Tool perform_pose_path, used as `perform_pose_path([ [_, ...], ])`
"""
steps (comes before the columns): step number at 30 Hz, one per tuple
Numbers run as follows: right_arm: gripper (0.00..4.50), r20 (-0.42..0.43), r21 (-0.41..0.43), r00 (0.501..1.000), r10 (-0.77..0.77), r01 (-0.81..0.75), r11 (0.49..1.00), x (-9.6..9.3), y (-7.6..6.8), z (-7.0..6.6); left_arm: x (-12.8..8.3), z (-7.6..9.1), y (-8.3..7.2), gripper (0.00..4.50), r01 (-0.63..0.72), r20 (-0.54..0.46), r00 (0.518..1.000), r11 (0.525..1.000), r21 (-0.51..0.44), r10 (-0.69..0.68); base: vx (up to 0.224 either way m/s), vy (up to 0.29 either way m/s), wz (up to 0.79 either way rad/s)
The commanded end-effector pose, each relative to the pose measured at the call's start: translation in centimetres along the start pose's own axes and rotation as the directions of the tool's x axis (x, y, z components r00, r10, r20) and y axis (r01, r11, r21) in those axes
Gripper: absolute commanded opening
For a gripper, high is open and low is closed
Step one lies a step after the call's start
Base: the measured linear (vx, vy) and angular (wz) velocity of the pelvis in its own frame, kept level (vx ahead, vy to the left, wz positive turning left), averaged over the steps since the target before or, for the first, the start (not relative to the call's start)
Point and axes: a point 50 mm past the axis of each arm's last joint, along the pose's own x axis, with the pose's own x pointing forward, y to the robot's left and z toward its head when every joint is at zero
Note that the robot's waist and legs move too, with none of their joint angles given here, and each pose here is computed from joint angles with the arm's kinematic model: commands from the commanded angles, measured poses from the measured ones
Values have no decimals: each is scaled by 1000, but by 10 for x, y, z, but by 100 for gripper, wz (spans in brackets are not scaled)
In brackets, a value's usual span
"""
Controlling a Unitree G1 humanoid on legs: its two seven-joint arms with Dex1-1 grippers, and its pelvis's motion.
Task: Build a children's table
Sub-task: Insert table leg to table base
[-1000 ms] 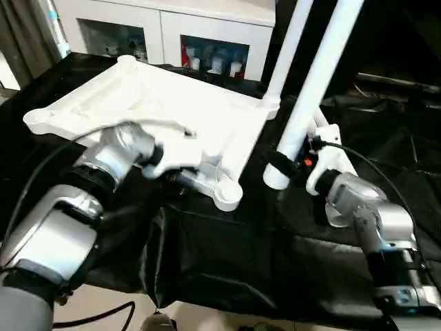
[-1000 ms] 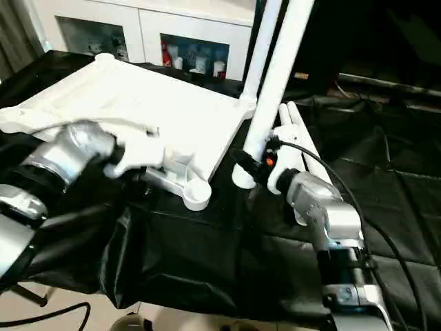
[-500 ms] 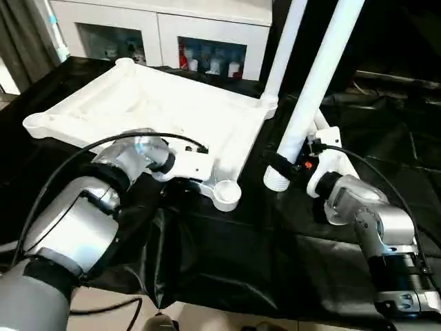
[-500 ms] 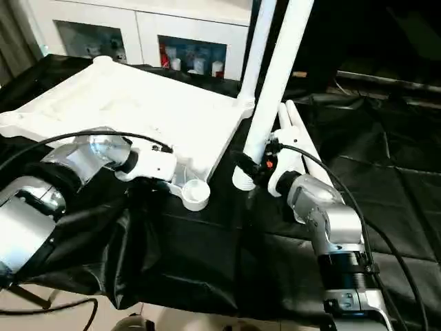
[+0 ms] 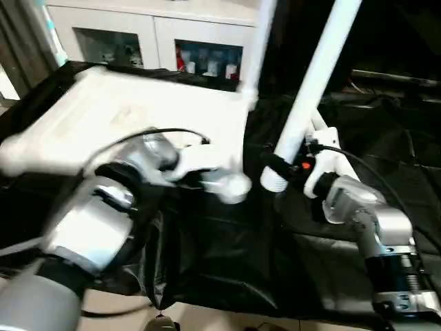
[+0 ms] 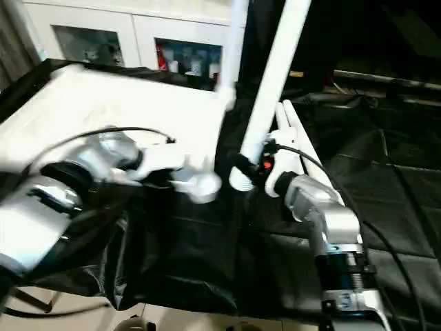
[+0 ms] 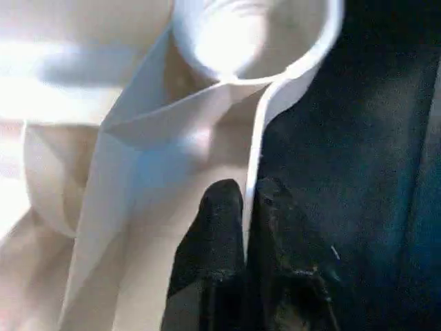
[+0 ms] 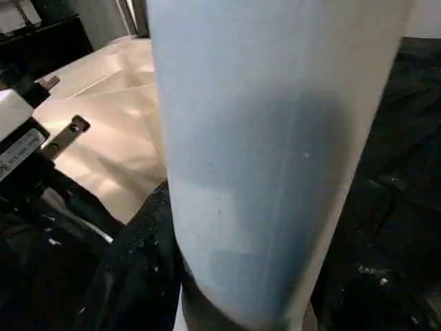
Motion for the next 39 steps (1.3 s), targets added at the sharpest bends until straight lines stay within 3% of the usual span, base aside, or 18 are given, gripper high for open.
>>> perform_pose_path([
  [1,193,9,-8,1000,-4,4,1000,0,-1,4,12,-22,-13,11,33,-16,999,990,-137,-36,0,0,0],
  [3,193,6,-5,1000,-2,2,1000,0,-1,4,14,-21,-16,1,50,8,999,989,-138,-49,0,0,0],
  [5,193,-1,4,1000,3,-3,1000,2,1,2,21,-18,-25,0,71,76,995,995,-64,-66,0,0,0],
  [7,193,-2,4,1000,4,-4,1000,2,1,2,22,-20,-27,0,60,66,996,997,-40,-58,0,0,0],
  [10,193,-3,3,1000,6,-6,1000,4,2,2,24,-27,-36,0,42,65,997,995,93,-48,0,0,0],
  [12,193,-2,3,1000,7,-7,1000,5,2,2,24,-26,-39,0,32,89,995,993,112,-42,0,0,0],
  [15,193,-4,3,1000,7,-7,1000,5,1,3,23,-17,-39,0,-18,171,985,996,87,3,0,0,0],
  [16,193,-5,3,1000,7,-7,1000,6,1,3,22,-15,-39,46,-31,198,980,997,67,17,0,0,0],
  [19,193,-9,2,1000,9,-9,1000,7,0,3,21,-14,-38,61,-54,229,972,998,35,44,0,0,0],
  [21,193,-10,0,1000,10,-10,1000,7,1,3,20,-15,-38,101,-51,233,972,998,24,44,0,0,0],
  [28,193,-15,-10,1000,21,-21,1000,9,1,5,2,-28,-32,106,-48,204,978,999,-14,50,0,0,0],
  [36,193,-16,-11,1000,24,-24,1000,9,0,5,-5,-27,-27,106,-45,226,973,998,-36,52,0,0,0],
  [37,193,-16,-12,1000,24,-24,1000,8,0,6,-6,-27,-25,77,-46,234,971,998,-40,54,0,0,0],
  [39,193,-16,-12,1000,25,-25,1000,8,0,6,-8,-27,-25,70,-44,240,969,998,-43,53,0,0,0],
])
